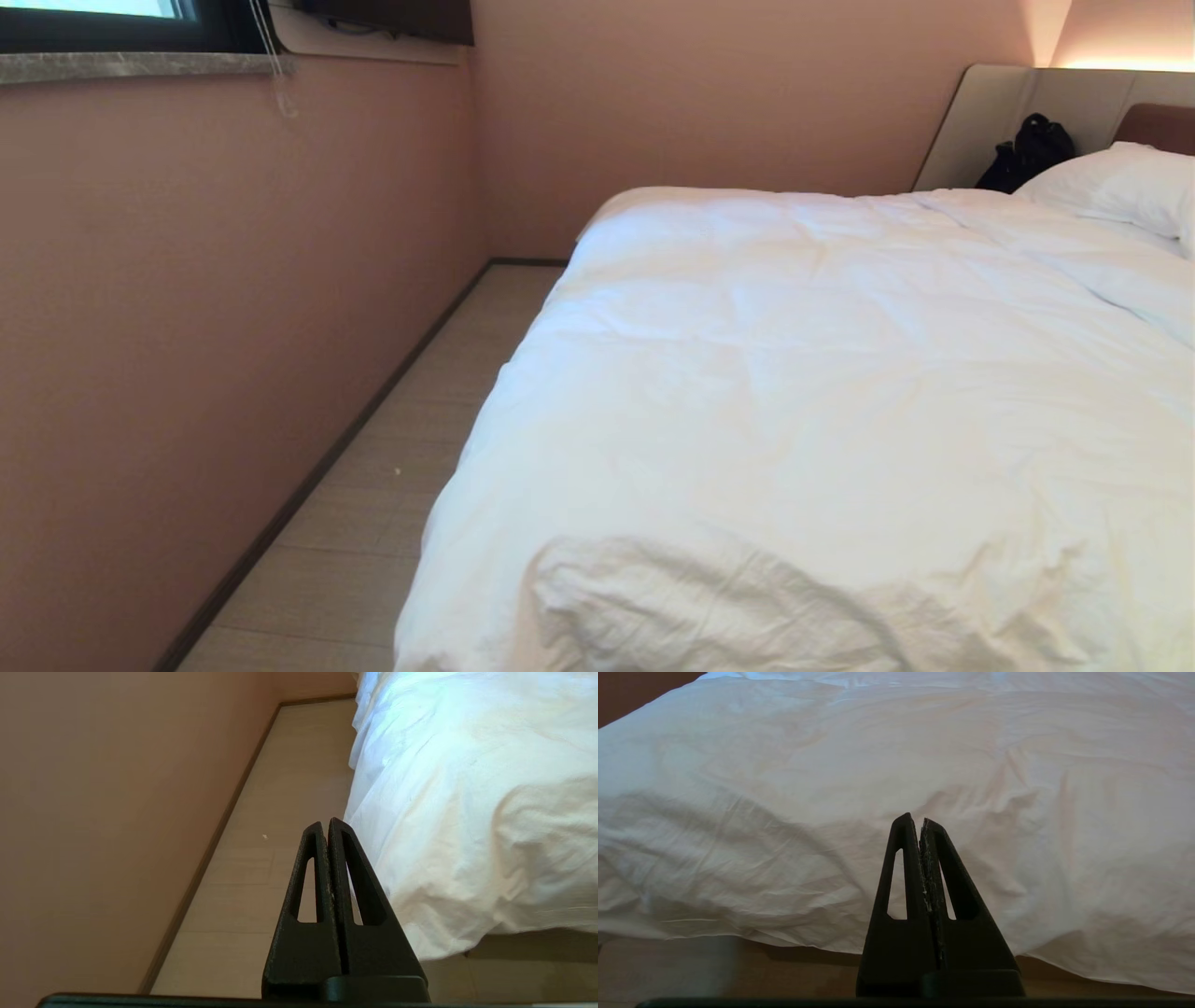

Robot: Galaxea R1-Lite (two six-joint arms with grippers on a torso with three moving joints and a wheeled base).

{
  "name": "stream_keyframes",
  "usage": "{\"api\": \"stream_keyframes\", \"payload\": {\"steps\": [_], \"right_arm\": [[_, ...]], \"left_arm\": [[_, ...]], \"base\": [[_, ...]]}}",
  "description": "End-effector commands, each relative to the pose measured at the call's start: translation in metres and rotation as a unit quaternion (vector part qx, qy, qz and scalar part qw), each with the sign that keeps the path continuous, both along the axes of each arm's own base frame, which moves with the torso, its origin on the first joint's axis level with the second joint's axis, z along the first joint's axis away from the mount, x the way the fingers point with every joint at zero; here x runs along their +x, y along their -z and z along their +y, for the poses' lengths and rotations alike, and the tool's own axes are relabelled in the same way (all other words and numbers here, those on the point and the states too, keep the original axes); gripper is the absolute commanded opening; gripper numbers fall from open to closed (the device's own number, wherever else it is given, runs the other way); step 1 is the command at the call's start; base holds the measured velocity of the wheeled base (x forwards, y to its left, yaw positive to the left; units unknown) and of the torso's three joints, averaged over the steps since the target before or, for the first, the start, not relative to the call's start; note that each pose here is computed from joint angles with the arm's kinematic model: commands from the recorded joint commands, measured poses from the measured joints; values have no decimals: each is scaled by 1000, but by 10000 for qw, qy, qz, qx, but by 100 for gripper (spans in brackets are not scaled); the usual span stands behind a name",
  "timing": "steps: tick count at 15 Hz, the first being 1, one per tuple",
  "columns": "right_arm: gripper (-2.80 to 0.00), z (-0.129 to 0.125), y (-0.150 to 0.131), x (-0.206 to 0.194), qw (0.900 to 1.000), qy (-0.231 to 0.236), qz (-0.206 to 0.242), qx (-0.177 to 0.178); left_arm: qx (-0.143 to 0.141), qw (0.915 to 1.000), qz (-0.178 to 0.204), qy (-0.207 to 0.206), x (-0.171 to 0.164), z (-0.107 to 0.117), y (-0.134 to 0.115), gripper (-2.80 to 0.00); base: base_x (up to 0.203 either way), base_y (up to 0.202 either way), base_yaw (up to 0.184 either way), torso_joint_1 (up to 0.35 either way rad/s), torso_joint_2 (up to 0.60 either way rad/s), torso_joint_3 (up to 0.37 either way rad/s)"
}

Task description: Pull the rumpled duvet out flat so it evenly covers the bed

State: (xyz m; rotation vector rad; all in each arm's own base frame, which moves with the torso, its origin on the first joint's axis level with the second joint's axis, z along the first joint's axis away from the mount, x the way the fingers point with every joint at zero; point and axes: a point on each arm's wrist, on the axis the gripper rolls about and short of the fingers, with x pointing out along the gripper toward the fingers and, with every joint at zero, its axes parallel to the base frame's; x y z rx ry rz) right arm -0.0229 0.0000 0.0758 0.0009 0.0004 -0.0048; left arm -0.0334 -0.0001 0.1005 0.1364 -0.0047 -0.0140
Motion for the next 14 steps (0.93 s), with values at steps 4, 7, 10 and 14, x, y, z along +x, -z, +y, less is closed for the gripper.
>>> {"api": "stream_keyframes", "payload": {"steps": [4,7,10,14], "right_arm": [[-280,0,0,0,10000,5,-2,2],[-280,0,0,0,10000,1,1,-1],[-280,0,0,0,10000,0,4,3],[-280,0,0,0,10000,-1,5,3]], "left_arm": [[50,9997,227,11,4,0,17,-280],[48,9996,263,6,5,0,19,-280],[40,9996,263,6,5,0,19,-280],[25,9997,255,7,5,0,19,-280]], "base": [[0,0,0,0,0,0],[0,0,0,0,0,0],[0,0,0,0,0,0],[0,0,0,0,0,0]]}}
